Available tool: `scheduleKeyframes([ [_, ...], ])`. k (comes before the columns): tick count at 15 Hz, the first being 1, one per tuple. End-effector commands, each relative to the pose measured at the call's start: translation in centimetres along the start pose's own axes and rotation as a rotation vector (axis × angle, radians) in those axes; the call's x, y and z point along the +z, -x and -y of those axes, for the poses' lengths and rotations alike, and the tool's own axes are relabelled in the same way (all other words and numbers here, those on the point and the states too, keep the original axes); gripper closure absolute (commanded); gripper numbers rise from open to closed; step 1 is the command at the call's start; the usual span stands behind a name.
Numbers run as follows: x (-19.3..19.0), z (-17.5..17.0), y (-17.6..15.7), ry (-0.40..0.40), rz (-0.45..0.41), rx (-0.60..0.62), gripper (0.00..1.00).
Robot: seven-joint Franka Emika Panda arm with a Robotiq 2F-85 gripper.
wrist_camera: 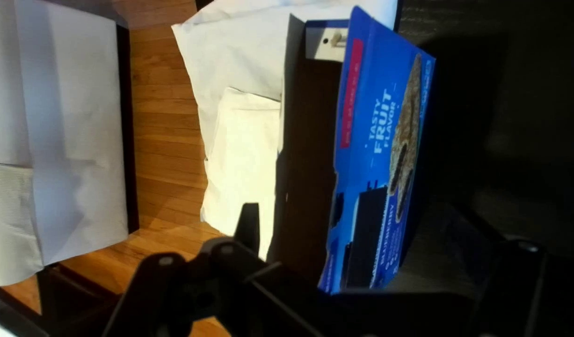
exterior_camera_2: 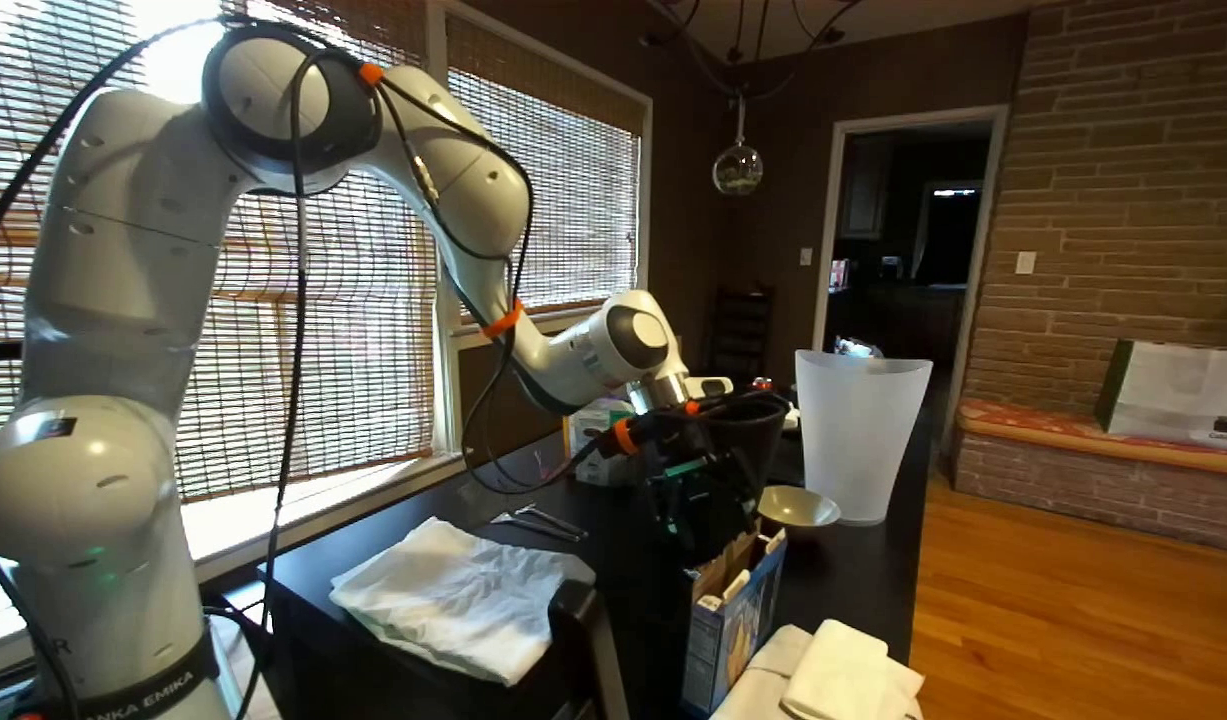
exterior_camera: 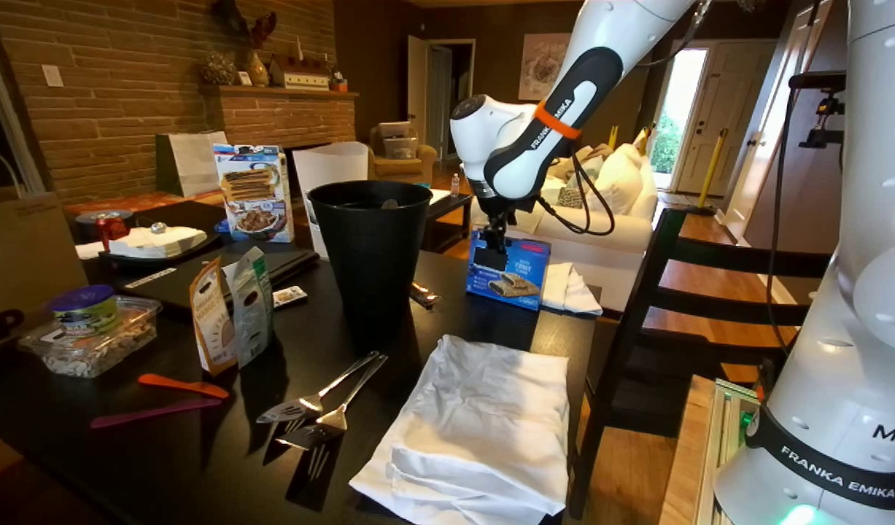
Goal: Put the candy bar into the box
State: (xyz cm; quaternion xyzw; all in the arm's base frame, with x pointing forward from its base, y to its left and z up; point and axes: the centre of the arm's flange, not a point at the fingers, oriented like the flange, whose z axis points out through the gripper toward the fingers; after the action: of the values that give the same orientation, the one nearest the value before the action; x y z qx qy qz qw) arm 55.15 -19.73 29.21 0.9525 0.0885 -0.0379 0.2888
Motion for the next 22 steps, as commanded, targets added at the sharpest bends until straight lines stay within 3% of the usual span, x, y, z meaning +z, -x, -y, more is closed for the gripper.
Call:
scheduleKeyframes([
  [1, -2.2, -2.4, 0.5, -0.022, -0.028, 0.023, 0.0],
  [6, -4.5, -5.6, 0.5, -0.063, -0.063, 0.043, 0.0],
  [13, -7.1, -8.7, 1.2, -0.237, -0.047, 0.055, 0.0],
  [20, -8.6, -11.5, 2.4, -0.224, 0.013, 0.127, 0.0],
  [22, -8.0, -11.0, 2.0, -0.205, 0.007, 0.109, 0.0],
])
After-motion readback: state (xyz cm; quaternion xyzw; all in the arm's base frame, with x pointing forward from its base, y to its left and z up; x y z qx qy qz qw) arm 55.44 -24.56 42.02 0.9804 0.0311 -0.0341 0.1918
